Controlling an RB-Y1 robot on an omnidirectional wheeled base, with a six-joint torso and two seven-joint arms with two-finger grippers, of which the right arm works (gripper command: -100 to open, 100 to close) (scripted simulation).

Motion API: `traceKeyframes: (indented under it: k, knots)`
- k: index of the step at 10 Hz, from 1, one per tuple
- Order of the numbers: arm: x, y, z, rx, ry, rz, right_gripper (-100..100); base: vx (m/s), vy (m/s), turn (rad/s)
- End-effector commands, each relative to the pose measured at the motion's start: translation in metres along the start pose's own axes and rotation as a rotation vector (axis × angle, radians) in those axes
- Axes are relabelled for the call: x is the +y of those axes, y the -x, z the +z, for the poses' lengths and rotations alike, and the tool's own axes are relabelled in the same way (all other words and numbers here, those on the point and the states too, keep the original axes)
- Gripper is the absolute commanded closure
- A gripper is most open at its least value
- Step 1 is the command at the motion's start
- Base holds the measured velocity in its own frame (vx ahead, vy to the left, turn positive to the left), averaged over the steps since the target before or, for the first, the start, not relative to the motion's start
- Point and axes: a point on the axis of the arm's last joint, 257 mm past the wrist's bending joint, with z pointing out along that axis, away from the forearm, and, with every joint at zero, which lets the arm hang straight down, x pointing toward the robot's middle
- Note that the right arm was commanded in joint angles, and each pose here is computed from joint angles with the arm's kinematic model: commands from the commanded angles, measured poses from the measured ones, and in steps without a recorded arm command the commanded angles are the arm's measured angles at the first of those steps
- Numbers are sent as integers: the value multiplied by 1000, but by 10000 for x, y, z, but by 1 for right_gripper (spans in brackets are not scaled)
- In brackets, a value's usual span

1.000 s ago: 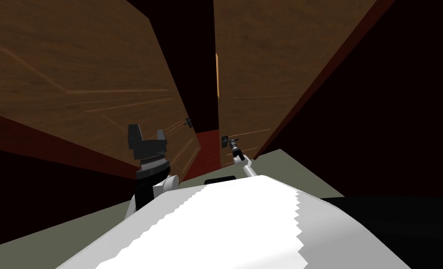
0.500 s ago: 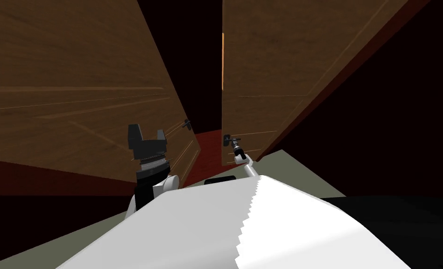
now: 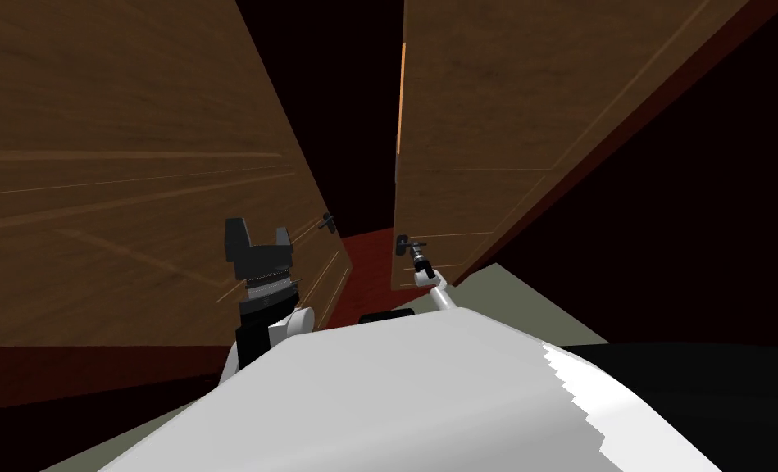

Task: Push the door open

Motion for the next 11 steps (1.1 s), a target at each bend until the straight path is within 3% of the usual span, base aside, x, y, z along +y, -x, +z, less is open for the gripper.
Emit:
traceKeyframes:
  k: [1,2,11]
  knots:
    - [64,228,-16,-37,13,-9,100,137,118,-78]
    - [64,228,-16,-37,13,-9,100,113,89,-66]
    - [29,761,-47,-155,2,7,100,151,116,-82]
